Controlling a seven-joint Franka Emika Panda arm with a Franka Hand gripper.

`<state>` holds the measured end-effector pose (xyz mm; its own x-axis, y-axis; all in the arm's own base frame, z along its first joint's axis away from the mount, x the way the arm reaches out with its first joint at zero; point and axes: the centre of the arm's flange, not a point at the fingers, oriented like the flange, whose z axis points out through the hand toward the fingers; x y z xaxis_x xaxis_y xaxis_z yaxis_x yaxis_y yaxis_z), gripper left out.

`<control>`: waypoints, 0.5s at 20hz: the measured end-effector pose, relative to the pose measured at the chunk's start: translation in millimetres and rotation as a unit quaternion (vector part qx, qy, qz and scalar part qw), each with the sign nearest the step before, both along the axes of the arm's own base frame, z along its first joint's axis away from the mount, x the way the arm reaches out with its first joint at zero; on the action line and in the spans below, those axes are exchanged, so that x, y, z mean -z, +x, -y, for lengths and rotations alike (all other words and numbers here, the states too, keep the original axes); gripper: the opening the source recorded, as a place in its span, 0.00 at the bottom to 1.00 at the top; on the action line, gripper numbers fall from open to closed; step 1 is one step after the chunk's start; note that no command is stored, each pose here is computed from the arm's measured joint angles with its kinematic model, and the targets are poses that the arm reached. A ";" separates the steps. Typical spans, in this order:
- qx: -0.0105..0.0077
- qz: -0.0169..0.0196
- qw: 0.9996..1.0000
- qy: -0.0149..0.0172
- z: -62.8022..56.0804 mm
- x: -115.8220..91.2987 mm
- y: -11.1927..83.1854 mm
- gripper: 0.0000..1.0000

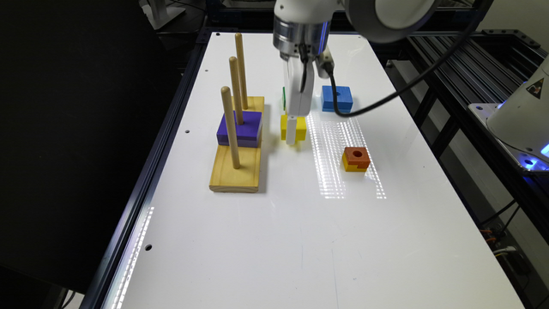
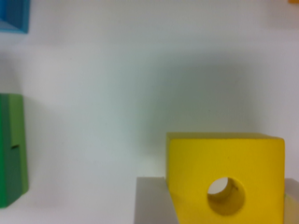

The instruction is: Pick up yellow block.

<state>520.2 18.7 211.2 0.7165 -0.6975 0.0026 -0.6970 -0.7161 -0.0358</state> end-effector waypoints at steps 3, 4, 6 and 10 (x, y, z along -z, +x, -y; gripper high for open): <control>-0.001 -0.003 1.000 -0.001 -0.1 -14.5 -0.7 0.00; -0.001 -0.003 1.000 -0.002 -0.2 -17.0 -0.8 0.00; -0.001 -0.001 1.000 -0.002 -0.2 -23.9 -0.4 0.00; -0.002 0.000 1.000 -0.005 -0.3 -53.7 -1.9 0.00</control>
<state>518.3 19.0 264.9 0.7194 -0.6945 0.0090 -0.6941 -0.7193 -0.0280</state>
